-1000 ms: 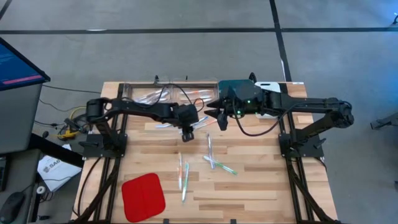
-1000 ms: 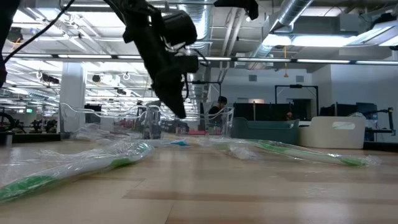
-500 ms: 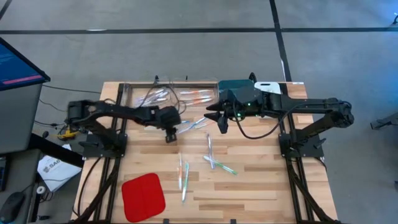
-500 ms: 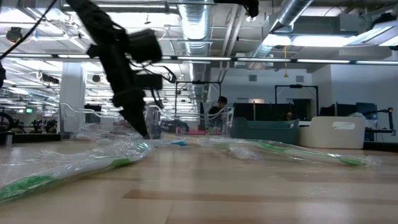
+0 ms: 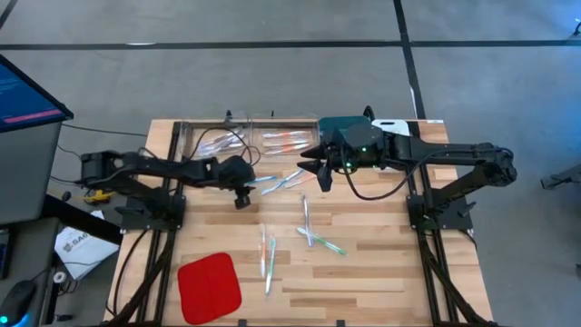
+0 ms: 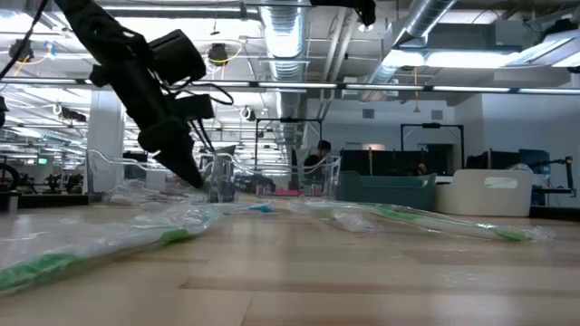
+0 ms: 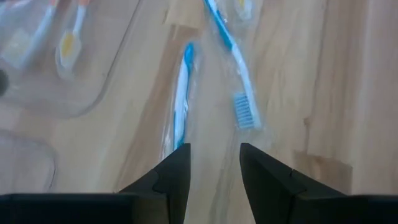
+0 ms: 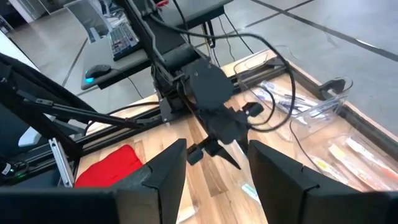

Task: Pick & Place Toothbrushes
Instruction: Put the blue toothbrush into the blue bin

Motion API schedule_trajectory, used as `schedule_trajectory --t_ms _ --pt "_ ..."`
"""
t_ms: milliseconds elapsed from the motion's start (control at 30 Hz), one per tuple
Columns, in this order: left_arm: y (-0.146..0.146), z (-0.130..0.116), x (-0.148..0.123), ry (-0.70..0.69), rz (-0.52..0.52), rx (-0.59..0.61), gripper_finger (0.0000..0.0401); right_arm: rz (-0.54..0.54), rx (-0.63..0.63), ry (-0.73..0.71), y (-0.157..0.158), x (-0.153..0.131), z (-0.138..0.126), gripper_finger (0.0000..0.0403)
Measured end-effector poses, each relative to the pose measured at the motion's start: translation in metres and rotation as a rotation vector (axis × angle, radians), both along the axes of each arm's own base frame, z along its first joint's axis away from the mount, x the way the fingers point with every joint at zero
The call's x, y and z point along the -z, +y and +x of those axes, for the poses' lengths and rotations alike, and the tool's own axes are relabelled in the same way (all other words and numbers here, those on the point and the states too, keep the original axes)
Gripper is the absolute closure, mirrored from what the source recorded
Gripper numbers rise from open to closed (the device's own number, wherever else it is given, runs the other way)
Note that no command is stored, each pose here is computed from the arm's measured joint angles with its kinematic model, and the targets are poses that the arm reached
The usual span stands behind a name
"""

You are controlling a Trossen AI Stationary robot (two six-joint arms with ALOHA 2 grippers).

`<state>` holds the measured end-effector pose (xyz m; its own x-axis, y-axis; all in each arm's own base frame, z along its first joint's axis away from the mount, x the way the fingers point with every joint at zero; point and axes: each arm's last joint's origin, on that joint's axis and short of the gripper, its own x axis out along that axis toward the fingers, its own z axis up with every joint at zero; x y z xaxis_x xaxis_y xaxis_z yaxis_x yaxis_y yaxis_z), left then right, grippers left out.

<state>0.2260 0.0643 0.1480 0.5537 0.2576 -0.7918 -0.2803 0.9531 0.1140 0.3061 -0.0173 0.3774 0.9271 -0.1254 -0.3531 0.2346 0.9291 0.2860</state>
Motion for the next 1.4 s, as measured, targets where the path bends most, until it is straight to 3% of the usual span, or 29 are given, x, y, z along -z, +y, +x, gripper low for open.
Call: schedule_trajectory --t_ms 267,1267,1400 --pt "0.006 0.004 0.007 0.014 0.043 -0.087 0.0270 0.000 -0.001 -0.009 0.000 -0.001 0.000 0.0235" --pt "0.020 0.004 0.014 -0.001 -0.031 -0.101 0.0270 0.000 0.000 -0.012 0.000 -0.001 0.000 0.0235" --pt "0.010 0.007 0.012 -0.040 -0.075 -0.192 0.0270 0.000 0.000 -0.012 0.000 -0.001 0.000 0.0235"
